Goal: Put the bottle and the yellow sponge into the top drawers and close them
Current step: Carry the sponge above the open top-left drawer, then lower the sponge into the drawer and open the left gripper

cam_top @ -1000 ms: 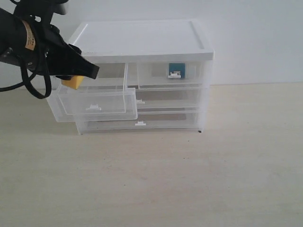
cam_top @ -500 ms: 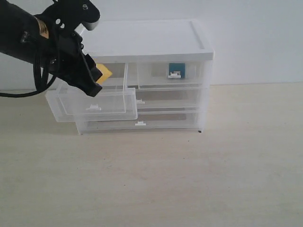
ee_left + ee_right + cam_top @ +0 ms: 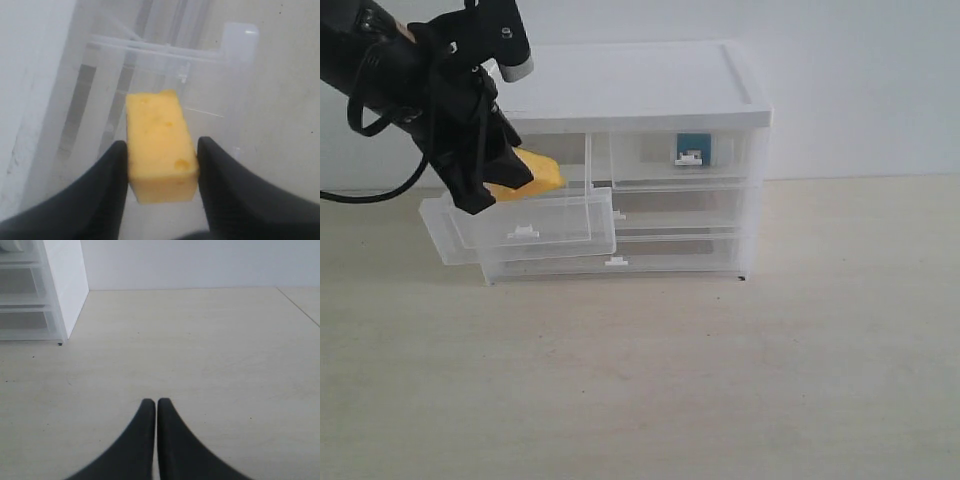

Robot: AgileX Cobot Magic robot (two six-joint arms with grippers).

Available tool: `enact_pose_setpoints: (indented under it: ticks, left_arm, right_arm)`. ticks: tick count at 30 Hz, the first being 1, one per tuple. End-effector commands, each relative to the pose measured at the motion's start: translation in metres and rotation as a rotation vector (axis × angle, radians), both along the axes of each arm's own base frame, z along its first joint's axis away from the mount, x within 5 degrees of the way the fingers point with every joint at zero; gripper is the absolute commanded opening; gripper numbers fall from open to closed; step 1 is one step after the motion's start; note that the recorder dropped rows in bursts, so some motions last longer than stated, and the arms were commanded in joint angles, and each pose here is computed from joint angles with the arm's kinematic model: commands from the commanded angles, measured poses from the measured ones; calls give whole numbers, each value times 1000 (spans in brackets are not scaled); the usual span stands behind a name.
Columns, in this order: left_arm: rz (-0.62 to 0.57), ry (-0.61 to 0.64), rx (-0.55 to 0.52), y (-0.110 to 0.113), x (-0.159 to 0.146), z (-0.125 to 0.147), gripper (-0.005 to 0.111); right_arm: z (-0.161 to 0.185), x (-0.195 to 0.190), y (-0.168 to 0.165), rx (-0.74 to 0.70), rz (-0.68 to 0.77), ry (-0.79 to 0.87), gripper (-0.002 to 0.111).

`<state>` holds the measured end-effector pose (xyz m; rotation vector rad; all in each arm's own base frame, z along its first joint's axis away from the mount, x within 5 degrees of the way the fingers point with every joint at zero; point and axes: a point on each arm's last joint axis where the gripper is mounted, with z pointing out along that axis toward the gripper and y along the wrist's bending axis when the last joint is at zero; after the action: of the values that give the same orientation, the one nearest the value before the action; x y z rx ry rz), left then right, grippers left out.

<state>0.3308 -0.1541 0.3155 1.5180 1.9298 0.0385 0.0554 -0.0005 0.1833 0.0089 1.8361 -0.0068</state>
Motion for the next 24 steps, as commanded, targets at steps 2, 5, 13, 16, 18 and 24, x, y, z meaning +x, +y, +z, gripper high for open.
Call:
enact_pose_setpoints:
  ticks: [2, 5, 13, 16, 18, 24]
  left_arm:
    - [12, -6, -13, -1, 19, -2, 4]
    - [25, -2, -12, 1, 28, -5, 4]
    - [7, -29, 4, -1, 38, -13, 4]
    - [11, -40, 1, -2, 40, -14, 5]
    - [13, -46, -1, -2, 42, -15, 12]
    - [21, -81, -9, -2, 44, -13, 44]
  right_arm:
    - [0, 0, 0, 0, 1, -10, 0]
    - [0, 0, 0, 0, 1, -10, 0]
    - [0, 0, 0, 0, 1, -10, 0]
    - [0, 0, 0, 0, 1, -10, 0]
    - [0, 0, 0, 0, 1, -10, 0]
    - [0, 0, 0, 0, 1, -10, 0]
